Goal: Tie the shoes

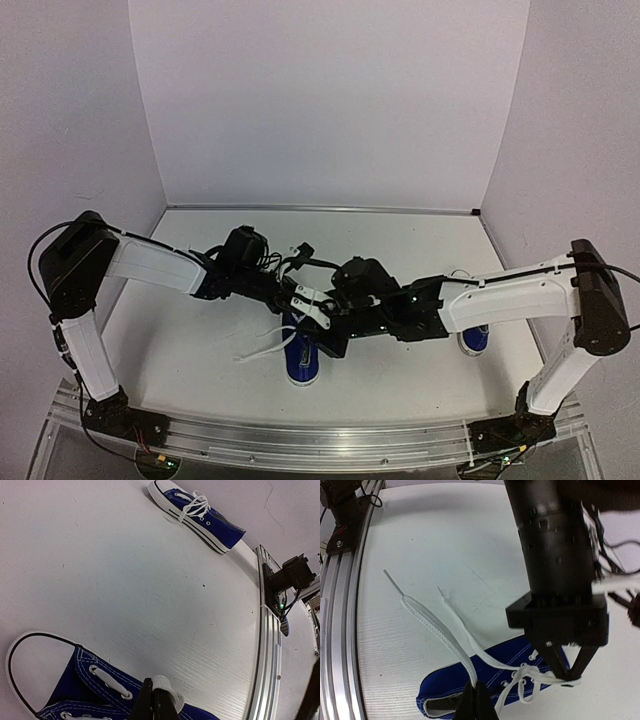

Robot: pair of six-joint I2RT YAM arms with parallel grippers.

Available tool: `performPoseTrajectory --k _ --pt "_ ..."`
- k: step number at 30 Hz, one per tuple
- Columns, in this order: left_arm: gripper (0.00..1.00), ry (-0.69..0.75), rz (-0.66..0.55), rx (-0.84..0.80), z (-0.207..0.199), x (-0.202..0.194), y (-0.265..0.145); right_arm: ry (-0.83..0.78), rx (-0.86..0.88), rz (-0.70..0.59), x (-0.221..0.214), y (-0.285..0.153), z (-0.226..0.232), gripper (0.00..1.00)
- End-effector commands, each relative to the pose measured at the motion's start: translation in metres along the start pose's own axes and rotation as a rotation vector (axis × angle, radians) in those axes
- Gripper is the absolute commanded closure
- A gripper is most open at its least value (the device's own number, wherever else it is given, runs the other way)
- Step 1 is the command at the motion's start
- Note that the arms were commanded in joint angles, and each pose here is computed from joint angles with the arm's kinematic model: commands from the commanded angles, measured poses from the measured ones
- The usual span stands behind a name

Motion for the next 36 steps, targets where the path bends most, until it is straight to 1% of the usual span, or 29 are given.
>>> performPoseTrajectory --k 1,11,22,28,36 --pt "1.00 0.058 -0.089 0.023 -0.016 0.017 -0.019 0.142 0.042 -0.129 0.009 -0.021 -0.004 1.00" --pt "1.00 0.056 -0.135 0.105 -0.020 0.004 -0.041 0.296 0.049 -0.148 -0.026 -0.038 -0.010 1.00" --pt "1.00 0.028 -0.208 0.153 -0.015 -0.024 -0.050 0.447 0.054 -0.049 -0.087 -0.028 -0.019 1.00" --pt "1.00 0.011 -0.227 0.198 -0.012 -0.033 -0.056 0.499 0.020 -0.050 -0.097 -0.032 -0.034 1.00" --pt "1.00 -0.066 -0.214 0.272 0.002 -0.047 -0.054 0.553 -0.006 -0.042 -0.110 -0.037 -0.050 1.00"
Point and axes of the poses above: each gripper's point midway between its finger pads, its own y axis out along the fingers, its own z axis along the line the jaws close on, x = y × z, the point moved 5 cm from there along -y, back along the fingers, and after that the axes turned 2 degrees about y, right-handed, at the moved point
